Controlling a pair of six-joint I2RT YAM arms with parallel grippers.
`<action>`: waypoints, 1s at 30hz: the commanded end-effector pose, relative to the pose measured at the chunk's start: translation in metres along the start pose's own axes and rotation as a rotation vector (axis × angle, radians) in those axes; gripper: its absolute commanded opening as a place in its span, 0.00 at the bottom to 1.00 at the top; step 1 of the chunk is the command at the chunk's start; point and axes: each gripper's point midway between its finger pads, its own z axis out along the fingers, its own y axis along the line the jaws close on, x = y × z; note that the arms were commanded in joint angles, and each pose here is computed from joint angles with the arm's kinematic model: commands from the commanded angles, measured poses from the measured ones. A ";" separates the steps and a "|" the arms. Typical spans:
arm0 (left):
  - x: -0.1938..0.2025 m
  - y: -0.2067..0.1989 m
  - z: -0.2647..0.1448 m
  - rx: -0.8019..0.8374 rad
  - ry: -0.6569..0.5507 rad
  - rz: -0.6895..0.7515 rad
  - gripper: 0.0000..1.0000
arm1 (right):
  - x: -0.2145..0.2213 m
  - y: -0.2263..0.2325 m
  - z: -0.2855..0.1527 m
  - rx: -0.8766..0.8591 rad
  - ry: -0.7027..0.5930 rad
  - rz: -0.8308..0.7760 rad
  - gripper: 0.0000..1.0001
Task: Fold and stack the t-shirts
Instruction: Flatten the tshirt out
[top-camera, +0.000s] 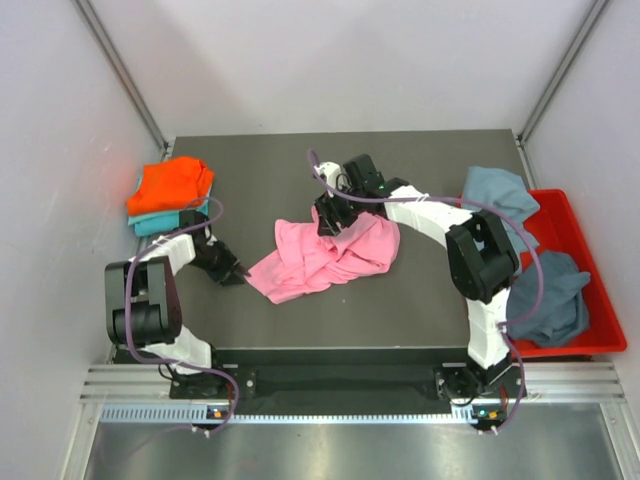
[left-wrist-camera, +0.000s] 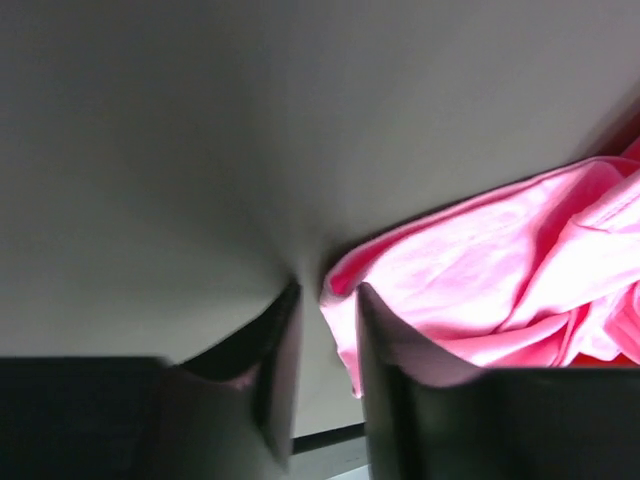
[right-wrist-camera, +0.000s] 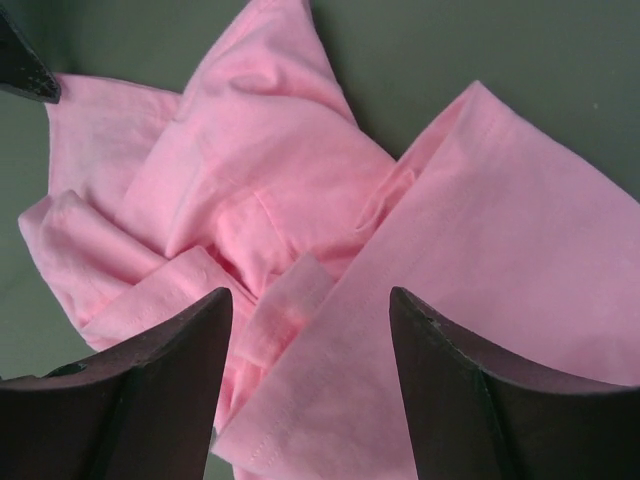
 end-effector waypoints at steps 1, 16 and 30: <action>-0.004 -0.002 0.009 0.028 -0.008 -0.008 0.31 | -0.028 0.009 0.002 -0.005 -0.067 -0.072 0.64; -0.011 -0.021 0.001 0.107 -0.032 0.007 0.00 | -0.011 0.008 0.024 -0.004 -0.019 -0.063 0.70; -0.041 -0.053 -0.025 0.188 -0.138 0.122 0.00 | -0.089 -0.037 -0.028 0.354 -0.159 -0.223 0.00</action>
